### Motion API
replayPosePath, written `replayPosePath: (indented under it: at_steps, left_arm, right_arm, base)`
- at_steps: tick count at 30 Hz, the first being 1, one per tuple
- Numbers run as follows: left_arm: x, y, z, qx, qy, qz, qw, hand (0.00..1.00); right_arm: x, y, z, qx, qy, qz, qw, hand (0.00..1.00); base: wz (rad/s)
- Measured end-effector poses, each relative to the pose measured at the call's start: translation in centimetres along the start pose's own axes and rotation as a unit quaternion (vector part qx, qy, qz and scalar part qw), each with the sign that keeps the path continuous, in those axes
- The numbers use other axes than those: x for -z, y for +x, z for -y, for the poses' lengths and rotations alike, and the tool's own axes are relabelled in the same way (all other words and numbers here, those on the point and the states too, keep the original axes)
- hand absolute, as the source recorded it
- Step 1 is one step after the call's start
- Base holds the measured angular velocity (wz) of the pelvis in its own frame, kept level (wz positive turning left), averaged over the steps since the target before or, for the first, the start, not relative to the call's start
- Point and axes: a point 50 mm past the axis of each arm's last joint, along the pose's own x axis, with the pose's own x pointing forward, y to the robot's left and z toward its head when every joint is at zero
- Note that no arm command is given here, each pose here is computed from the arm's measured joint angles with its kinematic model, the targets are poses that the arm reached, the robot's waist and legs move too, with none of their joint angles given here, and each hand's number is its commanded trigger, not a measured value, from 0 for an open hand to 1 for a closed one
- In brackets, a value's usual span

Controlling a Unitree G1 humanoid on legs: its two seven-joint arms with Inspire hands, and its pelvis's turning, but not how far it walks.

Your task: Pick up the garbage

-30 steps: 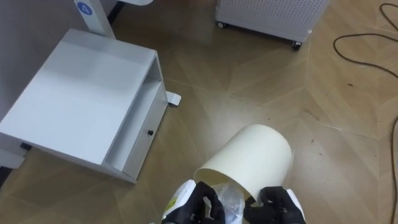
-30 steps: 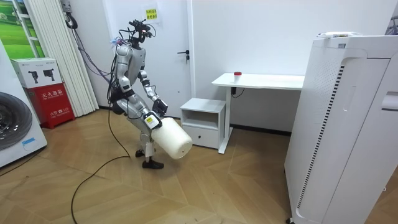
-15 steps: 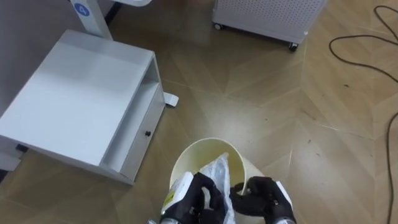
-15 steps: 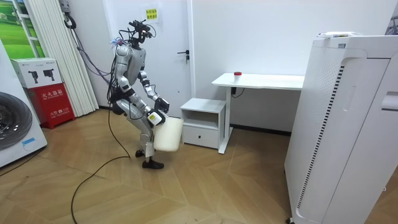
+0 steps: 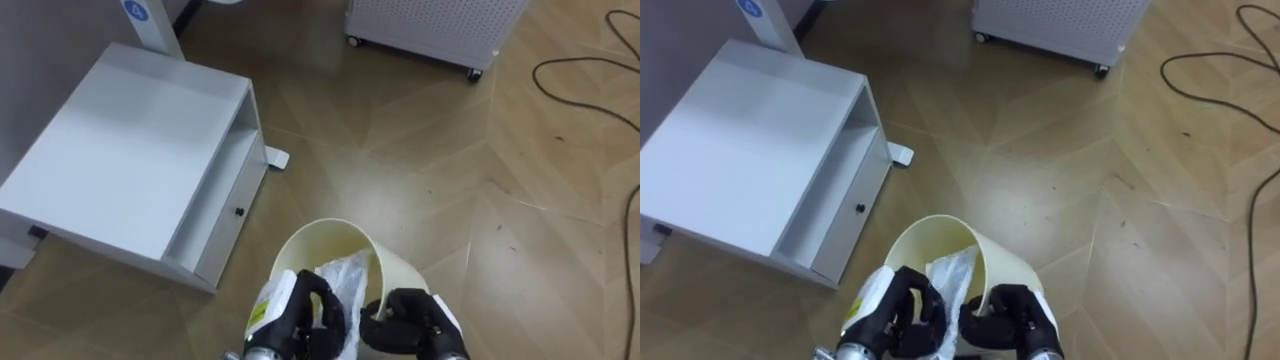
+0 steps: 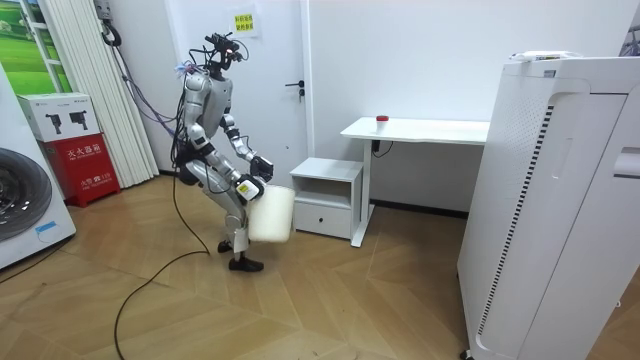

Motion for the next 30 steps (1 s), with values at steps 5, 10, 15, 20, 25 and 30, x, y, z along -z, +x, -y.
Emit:
replayPosePath:
  at_steps: [5,10,15,20,25,30]
  left_arm:
    - [-0.2,0.4,-0.5,-0.023,0.001,0.005,1.000,0.00]
    - [-0.3,0.4,-0.7,-0.038,0.001,0.006,0.999,0.00]
    - [-0.3,0.4,-1.0,-0.053,-0.002,0.011,0.999,0.00]
    - [0.0,0.3,-1.5,-0.065,0.001,0.014,0.998,0.00]
    - [0.1,0.3,-1.7,-0.078,0.005,0.014,0.997,0.00]
    - [0.4,0.2,-2.0,-0.078,0.011,0.012,0.997,0.00]
  right_arm:
    - [0.1,-0.1,-0.5,-0.021,-0.005,-0.002,1.000,1.00]
    - [0.2,-0.1,-0.5,-0.031,-0.008,-0.003,0.999,1.00]
    - [0.2,-0.2,-0.6,-0.033,-0.010,-0.003,0.999,1.00]
    - [0.3,-0.3,-0.6,-0.037,-0.010,-0.004,0.999,1.00]
    - [0.5,-0.4,-0.5,-0.034,-0.008,-0.007,0.999,1.00]
    - [0.7,-0.5,-0.4,-0.034,-0.008,-0.009,0.999,1.00]
  base:
    - [-0.02]
    - [0.00]
    - [-0.02]
    - [0.00]
    - [0.00]
    - [0.00]
